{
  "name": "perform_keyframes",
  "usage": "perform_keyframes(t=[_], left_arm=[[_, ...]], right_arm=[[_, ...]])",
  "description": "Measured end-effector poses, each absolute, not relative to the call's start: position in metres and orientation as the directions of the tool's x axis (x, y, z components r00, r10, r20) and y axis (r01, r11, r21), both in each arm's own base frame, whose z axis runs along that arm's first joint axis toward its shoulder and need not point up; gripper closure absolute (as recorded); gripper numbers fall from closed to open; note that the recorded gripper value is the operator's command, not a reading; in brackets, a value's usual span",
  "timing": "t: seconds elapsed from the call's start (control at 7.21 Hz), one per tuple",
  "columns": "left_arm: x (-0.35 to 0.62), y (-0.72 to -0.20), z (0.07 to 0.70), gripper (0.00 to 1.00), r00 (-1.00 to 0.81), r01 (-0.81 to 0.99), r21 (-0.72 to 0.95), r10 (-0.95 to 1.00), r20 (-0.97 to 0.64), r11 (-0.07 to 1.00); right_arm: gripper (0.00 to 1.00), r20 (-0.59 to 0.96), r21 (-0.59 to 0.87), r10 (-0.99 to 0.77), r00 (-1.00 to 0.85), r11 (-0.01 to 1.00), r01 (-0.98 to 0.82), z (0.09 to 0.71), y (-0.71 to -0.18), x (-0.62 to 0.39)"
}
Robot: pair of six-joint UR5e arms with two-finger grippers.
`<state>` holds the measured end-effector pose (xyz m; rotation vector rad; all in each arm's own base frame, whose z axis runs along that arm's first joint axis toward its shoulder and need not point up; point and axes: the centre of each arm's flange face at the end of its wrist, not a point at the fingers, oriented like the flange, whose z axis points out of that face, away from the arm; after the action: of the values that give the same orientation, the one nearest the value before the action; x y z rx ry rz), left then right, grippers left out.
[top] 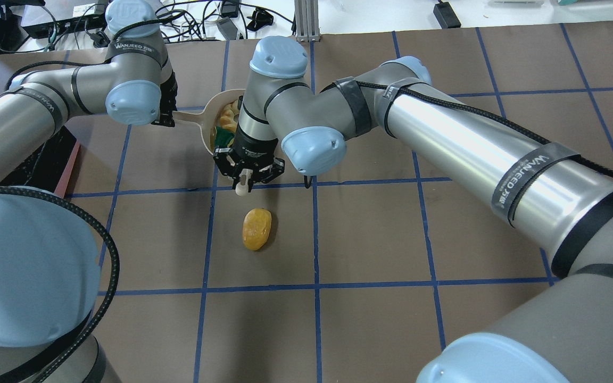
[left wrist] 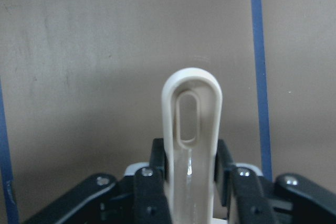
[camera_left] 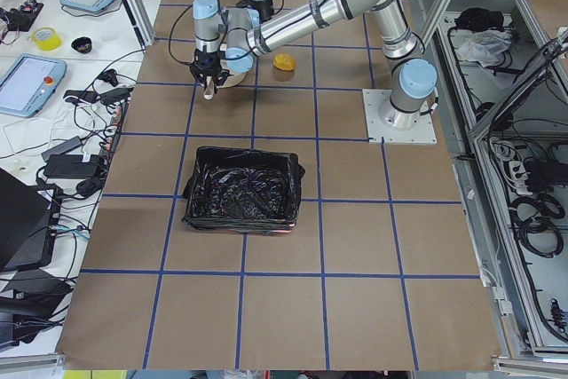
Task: Sweep and dump trash into bin
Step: 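Sweep the sponge and pastry into the dustpan with the right gripper's brush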
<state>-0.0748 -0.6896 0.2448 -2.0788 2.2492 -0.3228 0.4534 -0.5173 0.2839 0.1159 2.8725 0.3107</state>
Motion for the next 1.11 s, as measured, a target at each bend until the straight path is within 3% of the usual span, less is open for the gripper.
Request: perform_keyframes(t=[0.55,0.83,1.11], left_arm=[[-0.031,-0.683,0.280,1.00,-0.232,-0.953,-0.220,-0.968,0.092,0.208],[0.004,-0.659,0.278,1.00,-0.263,-0.945,-0.215,-0.964,0.047,0.247],[0.010,-0.613,0.266,1.00,-0.254,-0.949,-0.191,-0.967,-0.009,0.251]], right_arm=[[1.00,0.048,0.231,0.159,-0.986,0.959,0.166,0.337,-0.515,0.363],[1.00,0.175,0.286,0.185,-0.967,0.930,0.229,0.351,-0.475,0.328],[1.00,0.191,0.316,0.347,-0.918,0.864,0.392,0.343,-0.415,0.324]])
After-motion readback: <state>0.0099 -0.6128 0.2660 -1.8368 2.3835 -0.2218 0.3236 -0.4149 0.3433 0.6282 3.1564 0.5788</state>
